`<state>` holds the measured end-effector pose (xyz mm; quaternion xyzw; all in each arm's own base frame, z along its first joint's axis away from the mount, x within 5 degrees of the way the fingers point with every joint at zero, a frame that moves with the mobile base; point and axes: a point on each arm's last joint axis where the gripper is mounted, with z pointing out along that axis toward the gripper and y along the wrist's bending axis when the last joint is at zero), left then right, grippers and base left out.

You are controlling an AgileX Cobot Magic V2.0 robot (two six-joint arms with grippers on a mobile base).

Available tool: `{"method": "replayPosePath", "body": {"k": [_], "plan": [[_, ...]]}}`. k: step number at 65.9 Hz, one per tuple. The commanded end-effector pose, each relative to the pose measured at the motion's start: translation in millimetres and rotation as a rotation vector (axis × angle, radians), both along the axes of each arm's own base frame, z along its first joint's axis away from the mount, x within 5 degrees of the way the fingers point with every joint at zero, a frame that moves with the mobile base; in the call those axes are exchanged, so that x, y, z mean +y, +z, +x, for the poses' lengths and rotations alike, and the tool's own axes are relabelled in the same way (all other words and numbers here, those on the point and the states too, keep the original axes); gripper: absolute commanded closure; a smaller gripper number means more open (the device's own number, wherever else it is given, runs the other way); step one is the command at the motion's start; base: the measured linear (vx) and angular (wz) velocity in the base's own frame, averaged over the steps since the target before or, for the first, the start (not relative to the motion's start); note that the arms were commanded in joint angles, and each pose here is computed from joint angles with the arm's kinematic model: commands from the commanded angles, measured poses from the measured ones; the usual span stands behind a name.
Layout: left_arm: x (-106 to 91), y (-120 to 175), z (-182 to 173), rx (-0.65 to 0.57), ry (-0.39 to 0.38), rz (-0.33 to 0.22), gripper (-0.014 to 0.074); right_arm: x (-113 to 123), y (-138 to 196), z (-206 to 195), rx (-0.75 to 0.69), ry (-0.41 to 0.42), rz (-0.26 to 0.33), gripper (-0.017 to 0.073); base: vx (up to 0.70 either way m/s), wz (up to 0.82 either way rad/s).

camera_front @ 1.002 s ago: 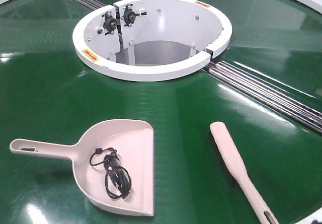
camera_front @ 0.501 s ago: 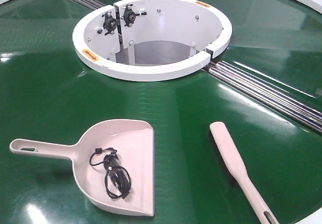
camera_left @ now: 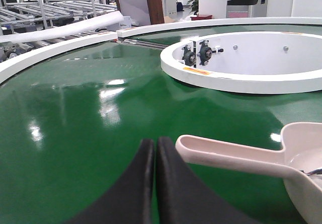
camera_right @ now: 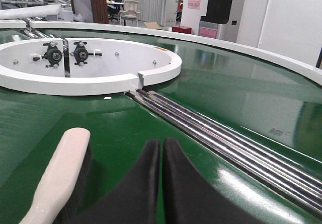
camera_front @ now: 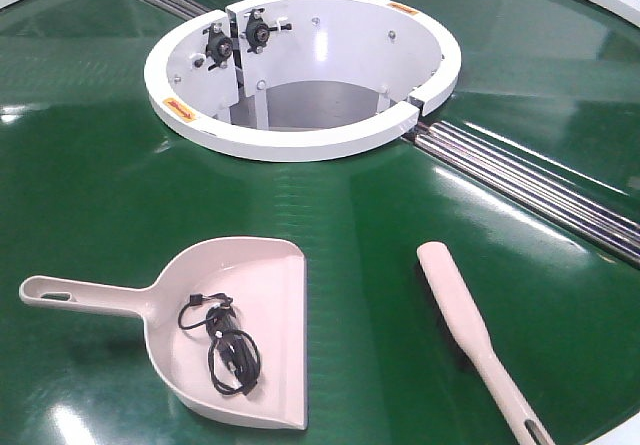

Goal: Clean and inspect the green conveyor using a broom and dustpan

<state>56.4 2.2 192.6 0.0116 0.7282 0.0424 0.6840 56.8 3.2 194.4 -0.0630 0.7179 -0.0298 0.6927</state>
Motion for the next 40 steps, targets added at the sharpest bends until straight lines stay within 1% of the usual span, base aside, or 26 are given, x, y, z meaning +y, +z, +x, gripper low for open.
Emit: {"method": "replayPosePath", "body": {"k": [1, 40], "plan": [[0.5, -0.5, 0.0, -0.066, 0.006, -0.009, 0.0617, -1.5, 2.2, -0.1, -0.063, -0.019, -0.006, 0.0565, 0.00, 0.00], [0.5, -0.5, 0.0, -0.066, 0.006, -0.009, 0.0617, -1.5, 2.2, -0.1, -0.063, -0.018, -0.006, 0.0565, 0.00, 0.00]]}}
